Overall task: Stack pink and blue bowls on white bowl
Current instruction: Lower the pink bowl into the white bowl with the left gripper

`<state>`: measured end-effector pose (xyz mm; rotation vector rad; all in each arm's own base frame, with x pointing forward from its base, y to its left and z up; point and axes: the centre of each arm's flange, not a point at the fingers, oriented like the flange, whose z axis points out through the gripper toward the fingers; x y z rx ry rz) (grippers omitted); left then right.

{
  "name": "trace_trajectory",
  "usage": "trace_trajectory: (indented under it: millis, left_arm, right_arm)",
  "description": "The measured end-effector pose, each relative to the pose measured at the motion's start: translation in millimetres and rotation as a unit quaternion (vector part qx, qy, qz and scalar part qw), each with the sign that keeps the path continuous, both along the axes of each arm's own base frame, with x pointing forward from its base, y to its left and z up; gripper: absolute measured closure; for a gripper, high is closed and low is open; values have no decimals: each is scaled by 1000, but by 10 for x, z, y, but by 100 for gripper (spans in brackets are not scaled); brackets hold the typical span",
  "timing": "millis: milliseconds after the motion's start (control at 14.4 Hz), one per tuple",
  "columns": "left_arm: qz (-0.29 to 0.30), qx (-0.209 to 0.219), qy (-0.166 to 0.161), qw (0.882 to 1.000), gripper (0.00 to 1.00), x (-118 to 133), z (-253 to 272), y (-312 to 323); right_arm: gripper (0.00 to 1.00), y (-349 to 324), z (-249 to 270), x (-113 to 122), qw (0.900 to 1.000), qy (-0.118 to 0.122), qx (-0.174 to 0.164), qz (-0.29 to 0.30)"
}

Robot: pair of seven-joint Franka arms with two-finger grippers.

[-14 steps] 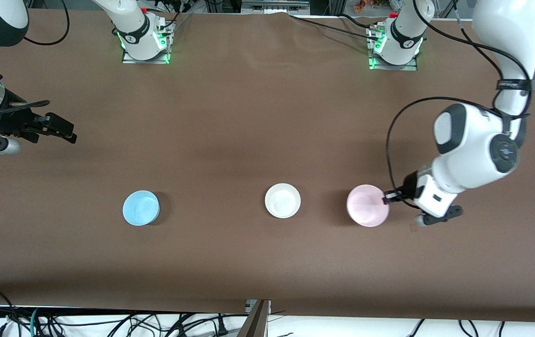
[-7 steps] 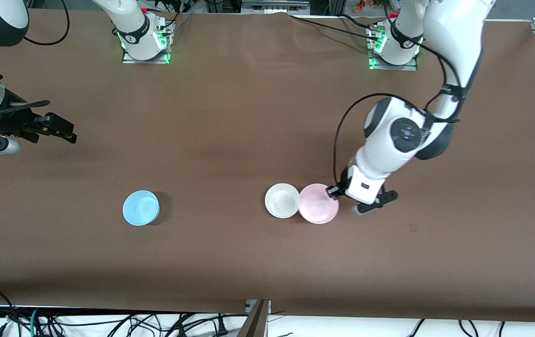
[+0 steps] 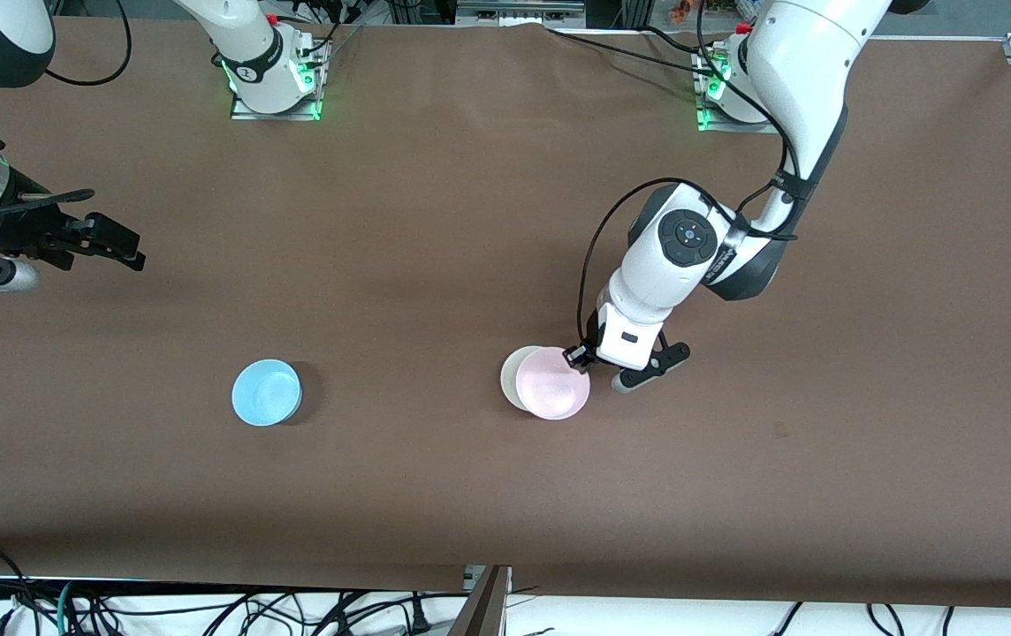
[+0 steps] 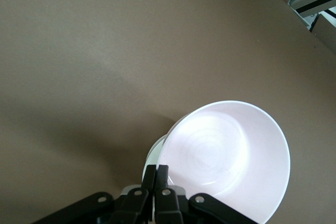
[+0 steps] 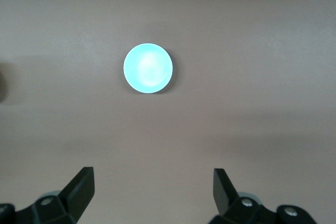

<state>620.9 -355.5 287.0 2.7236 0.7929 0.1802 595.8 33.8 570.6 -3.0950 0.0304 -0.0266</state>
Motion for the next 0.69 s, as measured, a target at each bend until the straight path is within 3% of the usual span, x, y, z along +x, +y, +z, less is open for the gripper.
trace_trajectory:
  millis: [692]
  left_arm:
    - [6, -8, 3, 1000, 97, -106, -258, -178]
  right_arm:
    - [0, -1, 1, 2, 1000, -1, 0, 0]
